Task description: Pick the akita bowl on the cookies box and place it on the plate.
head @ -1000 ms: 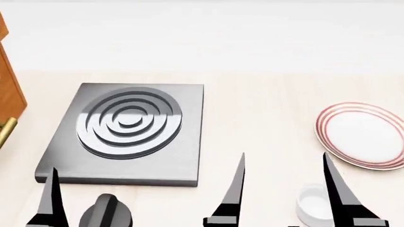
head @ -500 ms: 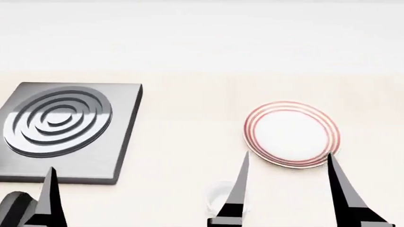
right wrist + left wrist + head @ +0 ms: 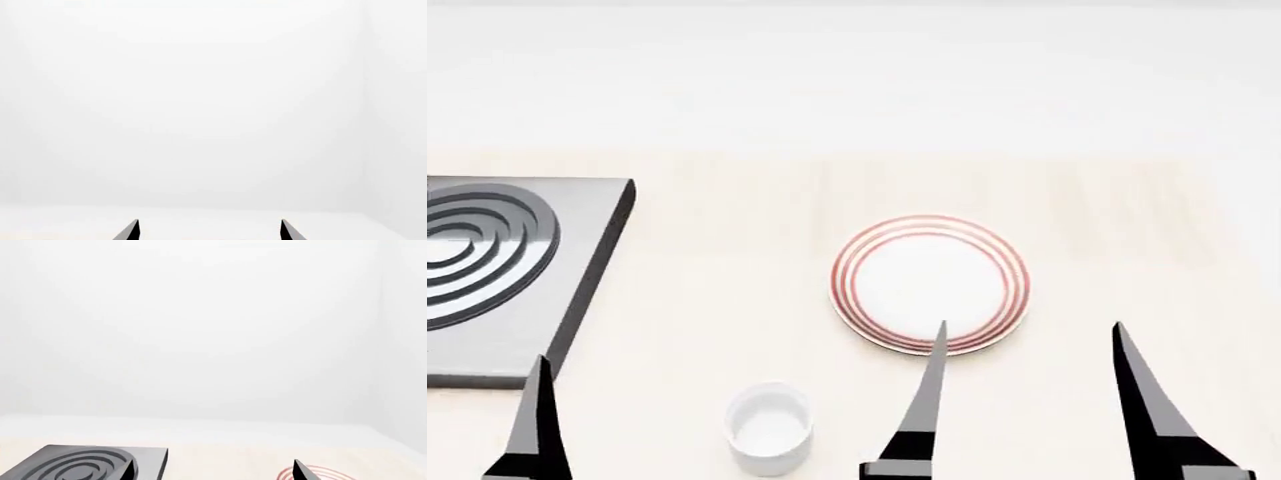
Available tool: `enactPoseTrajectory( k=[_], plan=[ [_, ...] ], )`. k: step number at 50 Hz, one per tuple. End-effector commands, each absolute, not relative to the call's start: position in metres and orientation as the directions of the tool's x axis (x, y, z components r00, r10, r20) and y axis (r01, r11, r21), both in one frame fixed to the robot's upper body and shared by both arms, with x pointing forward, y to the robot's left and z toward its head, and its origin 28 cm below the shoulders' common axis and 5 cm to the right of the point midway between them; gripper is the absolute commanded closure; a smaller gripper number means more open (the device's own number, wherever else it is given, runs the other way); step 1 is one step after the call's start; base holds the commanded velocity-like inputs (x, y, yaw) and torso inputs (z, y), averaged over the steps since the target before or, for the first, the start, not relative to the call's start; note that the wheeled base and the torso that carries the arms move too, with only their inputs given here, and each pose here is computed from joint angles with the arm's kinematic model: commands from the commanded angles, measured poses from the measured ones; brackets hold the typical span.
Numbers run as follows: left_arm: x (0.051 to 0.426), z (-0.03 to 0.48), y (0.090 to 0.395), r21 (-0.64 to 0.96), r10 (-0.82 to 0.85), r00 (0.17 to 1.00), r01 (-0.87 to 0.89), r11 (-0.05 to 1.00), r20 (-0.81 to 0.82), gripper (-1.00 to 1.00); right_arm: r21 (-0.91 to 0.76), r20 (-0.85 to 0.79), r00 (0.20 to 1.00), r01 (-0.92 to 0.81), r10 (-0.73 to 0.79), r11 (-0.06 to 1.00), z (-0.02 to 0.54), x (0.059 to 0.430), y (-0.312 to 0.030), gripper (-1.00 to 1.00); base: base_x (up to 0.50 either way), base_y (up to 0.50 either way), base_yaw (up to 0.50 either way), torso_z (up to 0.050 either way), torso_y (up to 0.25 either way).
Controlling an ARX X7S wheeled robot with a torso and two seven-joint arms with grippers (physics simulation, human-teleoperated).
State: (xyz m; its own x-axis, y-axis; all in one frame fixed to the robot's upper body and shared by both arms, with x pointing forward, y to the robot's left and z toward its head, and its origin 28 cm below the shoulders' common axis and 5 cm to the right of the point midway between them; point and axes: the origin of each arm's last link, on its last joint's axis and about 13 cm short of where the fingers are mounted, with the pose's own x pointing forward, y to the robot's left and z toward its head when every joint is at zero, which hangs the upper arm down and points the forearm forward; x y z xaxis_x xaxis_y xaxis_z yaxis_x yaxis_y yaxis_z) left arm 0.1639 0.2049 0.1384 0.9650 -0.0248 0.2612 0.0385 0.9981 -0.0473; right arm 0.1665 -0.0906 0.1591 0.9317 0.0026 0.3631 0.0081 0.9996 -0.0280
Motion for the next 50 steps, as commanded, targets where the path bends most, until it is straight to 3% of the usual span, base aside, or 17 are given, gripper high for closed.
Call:
enactPoseTrajectory(
  k=[1,37,50],
  plan=[
    [0.1652,0.1396,0.2071,-0.058,-0.02,0.963,0.037,0.998,0.269,-1.0,-0.036,0.355,0.935,0.007,0.006,0.999,0.159,0.1694,-0.0922,-1.0,0.0,0.0,0.0,0.048,-0.004],
    [0.1653,0.1403,0.2069,-0.066,-0.031,0.966,0.05,0.997,0.256,-1.0,-0.032,0.355,0.935,0.002,0.009,1.0,0.159,0.1696,-0.0923,-1.0,0.0,0.0,0.0,0.048,-0.005],
    [0.1643,0.1396,0.2058,-0.039,-0.047,0.966,0.059,0.997,0.254,-1.0,-0.031,0.354,0.935,0.001,0.01,1.0,0.1595,0.1693,-0.0919,-1.0,0.0,0.0,0.0,0.042,-0.178]
  ],
)
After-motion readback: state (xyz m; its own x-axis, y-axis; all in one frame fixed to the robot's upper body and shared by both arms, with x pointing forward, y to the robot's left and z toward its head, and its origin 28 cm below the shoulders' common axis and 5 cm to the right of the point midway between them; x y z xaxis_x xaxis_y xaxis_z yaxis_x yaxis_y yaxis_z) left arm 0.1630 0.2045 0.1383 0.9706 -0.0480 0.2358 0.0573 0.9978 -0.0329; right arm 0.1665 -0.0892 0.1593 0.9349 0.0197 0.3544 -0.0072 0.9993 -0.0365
